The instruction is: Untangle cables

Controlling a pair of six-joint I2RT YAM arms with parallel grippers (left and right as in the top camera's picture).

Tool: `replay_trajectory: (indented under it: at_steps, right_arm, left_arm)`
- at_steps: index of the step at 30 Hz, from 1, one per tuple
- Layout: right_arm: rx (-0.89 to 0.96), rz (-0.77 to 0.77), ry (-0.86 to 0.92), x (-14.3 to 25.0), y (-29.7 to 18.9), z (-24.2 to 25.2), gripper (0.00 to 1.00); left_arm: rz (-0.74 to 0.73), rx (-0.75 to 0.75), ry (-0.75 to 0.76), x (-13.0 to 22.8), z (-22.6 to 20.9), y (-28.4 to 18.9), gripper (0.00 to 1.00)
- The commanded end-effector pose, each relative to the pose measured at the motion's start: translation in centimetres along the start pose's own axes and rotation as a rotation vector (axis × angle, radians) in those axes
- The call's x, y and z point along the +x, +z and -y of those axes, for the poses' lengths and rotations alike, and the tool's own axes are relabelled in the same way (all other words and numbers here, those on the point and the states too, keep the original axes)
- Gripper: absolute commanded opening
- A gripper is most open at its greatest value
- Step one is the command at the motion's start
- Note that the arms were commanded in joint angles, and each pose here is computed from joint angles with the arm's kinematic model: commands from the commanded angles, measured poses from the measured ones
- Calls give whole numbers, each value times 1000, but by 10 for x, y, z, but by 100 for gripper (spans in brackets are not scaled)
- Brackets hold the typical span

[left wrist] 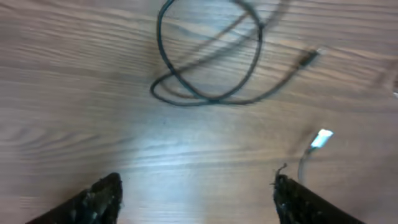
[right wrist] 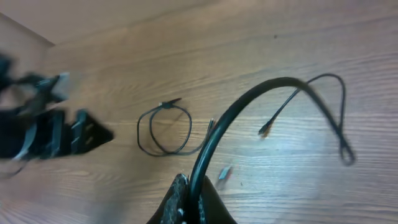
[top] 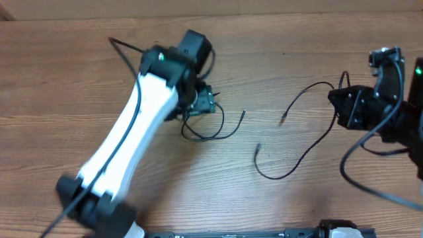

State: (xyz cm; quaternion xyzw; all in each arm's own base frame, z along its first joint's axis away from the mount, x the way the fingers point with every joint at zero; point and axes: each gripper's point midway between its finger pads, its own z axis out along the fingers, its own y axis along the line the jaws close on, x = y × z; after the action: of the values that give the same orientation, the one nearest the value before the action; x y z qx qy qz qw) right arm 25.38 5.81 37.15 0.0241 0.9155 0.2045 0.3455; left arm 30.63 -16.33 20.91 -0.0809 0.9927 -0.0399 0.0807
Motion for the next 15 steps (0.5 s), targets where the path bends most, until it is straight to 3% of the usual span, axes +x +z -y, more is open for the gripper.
replay_trajectory:
  at_steps: [1, 2, 3, 10, 15]
  right_arm:
    - [-4, 68, -38, 2, -22, -8, 4]
    - [-7, 80, -43, 3, -26, -9, 4]
    - [-9, 93, -48, 4, -31, -11, 4]
    - [-51, 232, -107, 0, -62, -28, 4]
    - [-270, 453, -265, -24, -107, -80, 4]
  left_arm:
    - [255, -98, -35, 5, -14, -49, 83]
    - [321, -104, -39, 10, -15, -62, 88]
    - [383, -107, -44, 16, -18, -75, 100]
    - [545, -86, -119, 54, -67, -104, 100]
    - [603, -111, -303, 66, -111, -94, 100]
